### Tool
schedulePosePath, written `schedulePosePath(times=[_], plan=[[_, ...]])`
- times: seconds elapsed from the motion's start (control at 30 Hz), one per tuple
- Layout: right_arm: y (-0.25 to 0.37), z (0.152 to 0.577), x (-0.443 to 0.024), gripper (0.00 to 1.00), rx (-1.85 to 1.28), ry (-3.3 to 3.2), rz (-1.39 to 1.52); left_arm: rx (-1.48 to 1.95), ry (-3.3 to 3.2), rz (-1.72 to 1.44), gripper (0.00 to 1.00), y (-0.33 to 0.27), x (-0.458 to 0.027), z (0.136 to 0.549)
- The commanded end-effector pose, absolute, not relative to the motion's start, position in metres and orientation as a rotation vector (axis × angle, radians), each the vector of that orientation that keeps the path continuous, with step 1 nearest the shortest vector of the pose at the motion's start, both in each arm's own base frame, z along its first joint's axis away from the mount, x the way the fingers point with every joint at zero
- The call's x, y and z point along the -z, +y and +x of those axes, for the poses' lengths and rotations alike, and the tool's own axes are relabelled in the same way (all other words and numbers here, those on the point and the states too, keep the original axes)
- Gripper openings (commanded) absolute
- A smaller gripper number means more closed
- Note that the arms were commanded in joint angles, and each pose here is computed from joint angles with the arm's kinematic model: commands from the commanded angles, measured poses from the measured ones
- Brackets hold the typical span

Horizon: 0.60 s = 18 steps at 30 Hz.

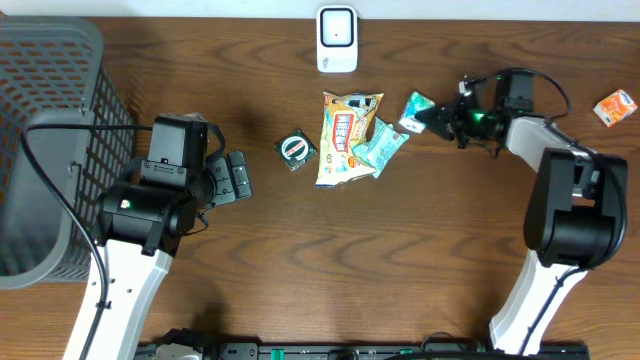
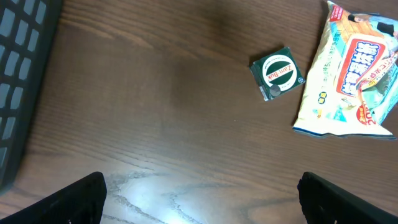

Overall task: Scan the item barcode
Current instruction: 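Move the right gripper back toward the item pile, then grasp the blue-white tissue pack with the right gripper and lift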

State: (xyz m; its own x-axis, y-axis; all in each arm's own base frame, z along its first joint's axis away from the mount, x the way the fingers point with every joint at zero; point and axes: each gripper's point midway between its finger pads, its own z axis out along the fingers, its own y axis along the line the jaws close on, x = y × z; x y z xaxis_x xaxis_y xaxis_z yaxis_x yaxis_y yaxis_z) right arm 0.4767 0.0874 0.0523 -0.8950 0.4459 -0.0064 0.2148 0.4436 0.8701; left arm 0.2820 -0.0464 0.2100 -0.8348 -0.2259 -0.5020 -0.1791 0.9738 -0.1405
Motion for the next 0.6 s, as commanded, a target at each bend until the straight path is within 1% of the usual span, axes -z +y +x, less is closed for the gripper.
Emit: schedulePosePath(times=[0.0,0.13,0.27,0.43,0.57], plan=[[0.099,0.466,-0.104,0.01,-1.637,2.342,0.344,0.126,2.575,-0.299,0.98,-0.046,-0.213,0.283],[0.111,0.456,-0.14,0.01,-1.748,2.231,0.121,0.126,2.574,-0.299,0.98,-0.047,-0.213,0.284],[0.133,0.438,-0.174,0.01,-1.915,2.106,-0.118,0.126,2.575,-0.299,0.98,-0.046,-0.213,0.283],[0.155,0.425,-0.189,0.01,-1.969,2.014,-0.334,0.126,2.575,-0.299,0.98,-0.046,-0.213,0.283],[0.17,0.421,-0.193,0.01,-1.967,1.983,-0.43,0.126,2.575,-0.299,0.98,-0.046,-0.213,0.283]])
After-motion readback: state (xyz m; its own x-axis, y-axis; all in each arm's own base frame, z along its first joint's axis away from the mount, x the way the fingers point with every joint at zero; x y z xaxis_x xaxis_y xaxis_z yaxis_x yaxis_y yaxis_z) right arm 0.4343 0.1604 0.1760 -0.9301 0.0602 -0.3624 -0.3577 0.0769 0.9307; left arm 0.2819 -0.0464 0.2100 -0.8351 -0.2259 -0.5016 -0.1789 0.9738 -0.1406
